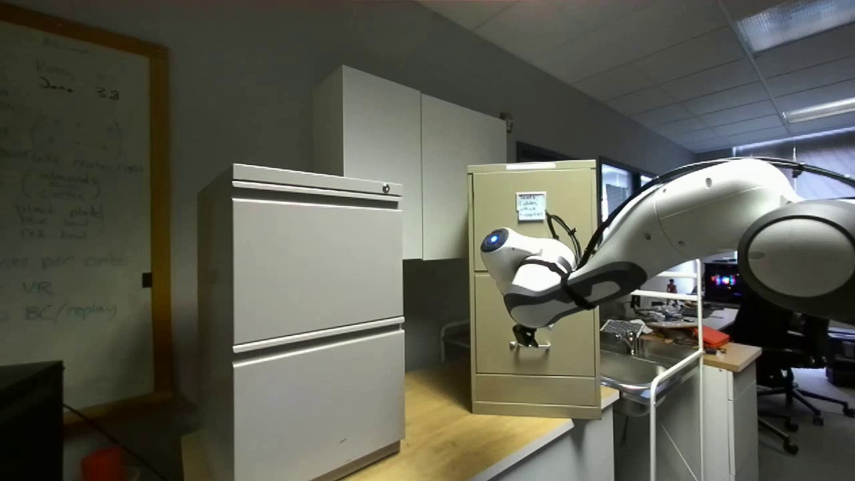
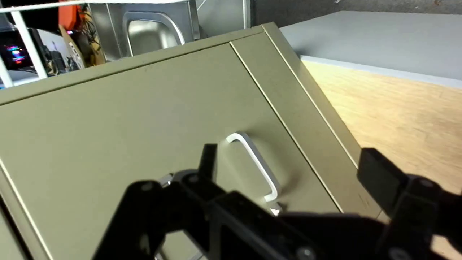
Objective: Open the bottom drawer of the beige file cabinet
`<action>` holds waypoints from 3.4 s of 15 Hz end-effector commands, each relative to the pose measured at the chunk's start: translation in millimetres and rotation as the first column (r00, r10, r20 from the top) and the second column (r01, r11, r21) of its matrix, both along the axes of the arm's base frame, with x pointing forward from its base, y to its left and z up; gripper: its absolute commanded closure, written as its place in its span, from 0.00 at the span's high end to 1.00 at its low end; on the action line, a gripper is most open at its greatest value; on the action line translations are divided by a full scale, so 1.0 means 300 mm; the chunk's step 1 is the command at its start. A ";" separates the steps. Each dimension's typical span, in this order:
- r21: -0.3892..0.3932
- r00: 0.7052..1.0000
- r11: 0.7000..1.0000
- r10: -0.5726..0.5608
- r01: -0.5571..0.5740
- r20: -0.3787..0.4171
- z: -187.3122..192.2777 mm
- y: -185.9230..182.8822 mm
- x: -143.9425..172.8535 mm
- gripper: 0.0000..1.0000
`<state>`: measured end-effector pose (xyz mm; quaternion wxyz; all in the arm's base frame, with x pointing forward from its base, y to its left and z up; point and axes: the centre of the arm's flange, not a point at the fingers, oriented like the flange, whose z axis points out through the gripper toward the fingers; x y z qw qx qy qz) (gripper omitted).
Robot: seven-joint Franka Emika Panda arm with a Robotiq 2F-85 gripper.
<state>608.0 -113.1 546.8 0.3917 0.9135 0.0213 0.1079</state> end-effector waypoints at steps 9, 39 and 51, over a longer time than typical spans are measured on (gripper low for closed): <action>-0.081 0.999 0.996 -0.027 0.025 -0.018 -0.076 -0.104 0.188 1.00; 0.011 0.993 0.995 0.100 -0.100 -0.060 -0.296 -0.223 0.457 1.00; 0.167 0.985 0.984 0.090 -0.065 -0.147 -0.388 -0.247 0.494 0.74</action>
